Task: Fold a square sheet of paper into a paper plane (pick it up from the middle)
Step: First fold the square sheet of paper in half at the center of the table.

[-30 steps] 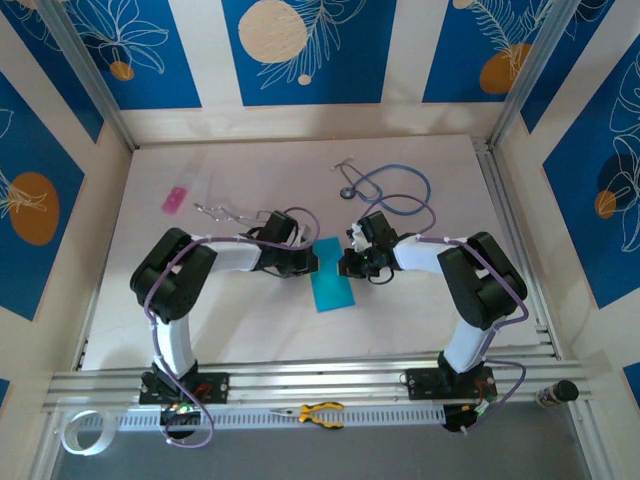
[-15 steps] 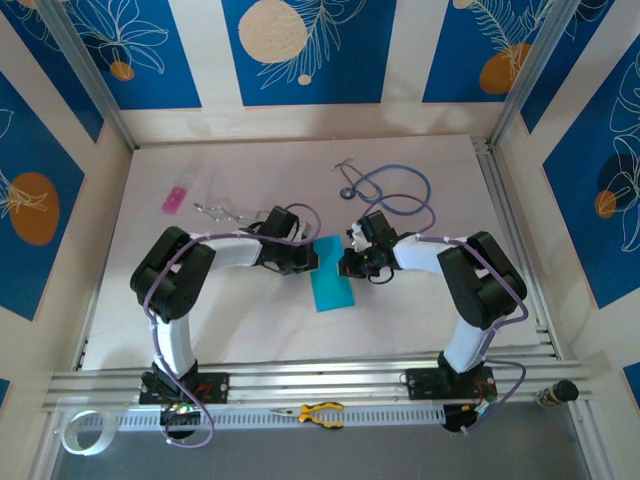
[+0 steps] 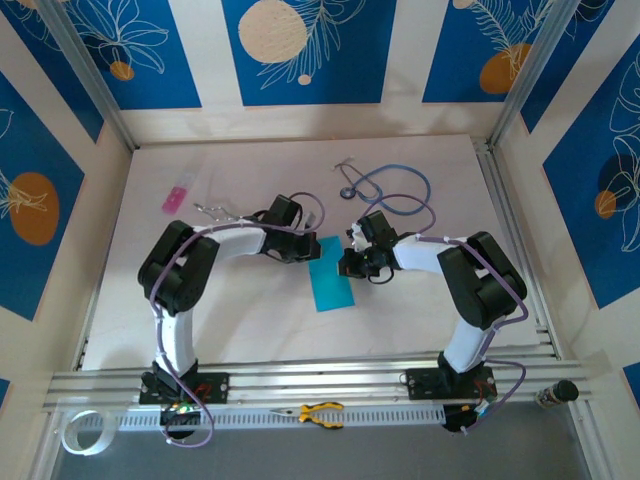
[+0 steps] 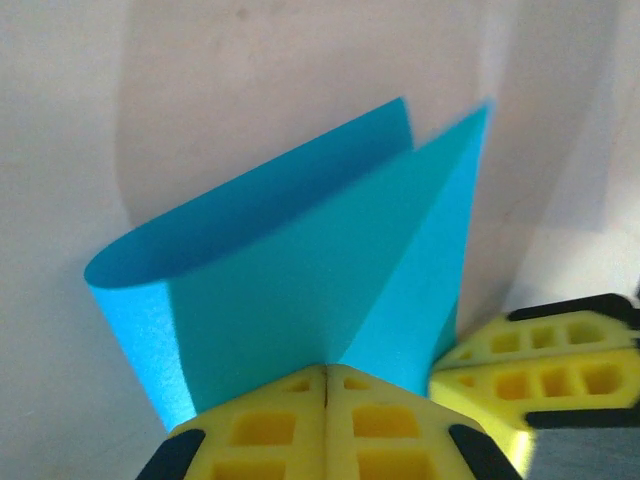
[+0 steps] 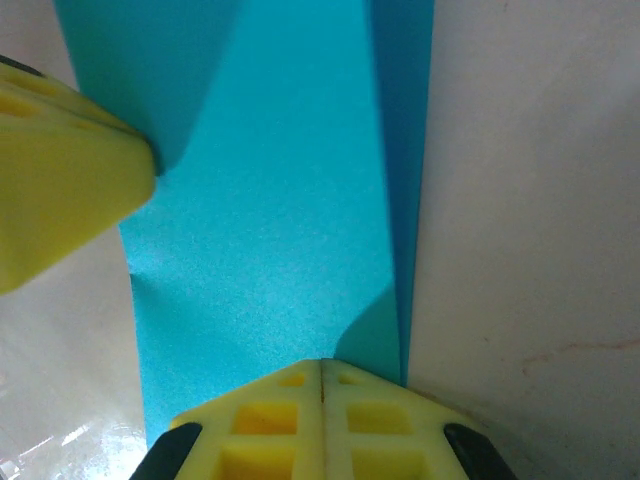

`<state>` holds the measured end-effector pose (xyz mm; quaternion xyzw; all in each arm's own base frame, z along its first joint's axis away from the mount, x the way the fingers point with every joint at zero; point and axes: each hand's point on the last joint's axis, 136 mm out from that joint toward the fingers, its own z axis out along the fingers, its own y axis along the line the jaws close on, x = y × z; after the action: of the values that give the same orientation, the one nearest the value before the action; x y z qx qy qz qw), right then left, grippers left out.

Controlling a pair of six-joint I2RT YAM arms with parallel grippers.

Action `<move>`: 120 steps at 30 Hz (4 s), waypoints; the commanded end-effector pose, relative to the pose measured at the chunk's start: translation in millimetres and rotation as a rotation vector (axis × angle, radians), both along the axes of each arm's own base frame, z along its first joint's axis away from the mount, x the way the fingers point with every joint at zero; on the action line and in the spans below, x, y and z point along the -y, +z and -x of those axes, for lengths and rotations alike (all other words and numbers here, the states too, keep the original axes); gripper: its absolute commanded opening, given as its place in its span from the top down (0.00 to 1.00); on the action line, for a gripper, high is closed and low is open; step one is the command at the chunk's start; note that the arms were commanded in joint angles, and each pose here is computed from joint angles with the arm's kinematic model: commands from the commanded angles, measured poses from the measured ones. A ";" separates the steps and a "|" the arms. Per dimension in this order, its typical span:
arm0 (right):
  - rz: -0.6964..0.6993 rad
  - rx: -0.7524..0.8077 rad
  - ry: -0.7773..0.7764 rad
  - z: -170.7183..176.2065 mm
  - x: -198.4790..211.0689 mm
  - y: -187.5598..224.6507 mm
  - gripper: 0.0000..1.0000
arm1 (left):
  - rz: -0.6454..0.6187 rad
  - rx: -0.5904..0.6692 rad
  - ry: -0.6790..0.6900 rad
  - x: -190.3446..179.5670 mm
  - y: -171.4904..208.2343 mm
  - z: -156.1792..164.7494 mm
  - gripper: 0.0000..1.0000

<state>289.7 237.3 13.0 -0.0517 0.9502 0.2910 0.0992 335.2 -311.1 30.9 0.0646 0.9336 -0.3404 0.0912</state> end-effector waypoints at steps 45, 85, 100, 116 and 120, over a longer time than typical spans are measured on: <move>0.215 -0.192 -0.021 51.0 41.3 -50.1 1.00 | -0.085 -0.021 0.204 -50.7 -22.9 -54.2 0.95; 0.222 -0.198 -0.033 51.3 43.7 -51.0 1.00 | 0.160 -0.014 -0.089 8.4 33.7 30.9 0.95; 0.229 -0.202 -0.039 51.3 44.9 -52.1 1.00 | -0.022 -0.086 -0.048 -14.3 -30.3 41.4 0.95; 0.231 -0.199 -0.039 51.7 45.1 -51.9 1.00 | -0.038 -0.054 0.048 -16.1 -17.3 15.1 0.95; 0.231 -0.197 -0.038 51.6 45.1 -51.7 1.00 | 0.008 -0.036 0.059 -7.8 -4.8 6.0 0.94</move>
<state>288.9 236.9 12.5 -0.0486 0.9507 0.2878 0.1048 317.1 -304.0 23.8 0.0475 0.9331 -0.3485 0.0745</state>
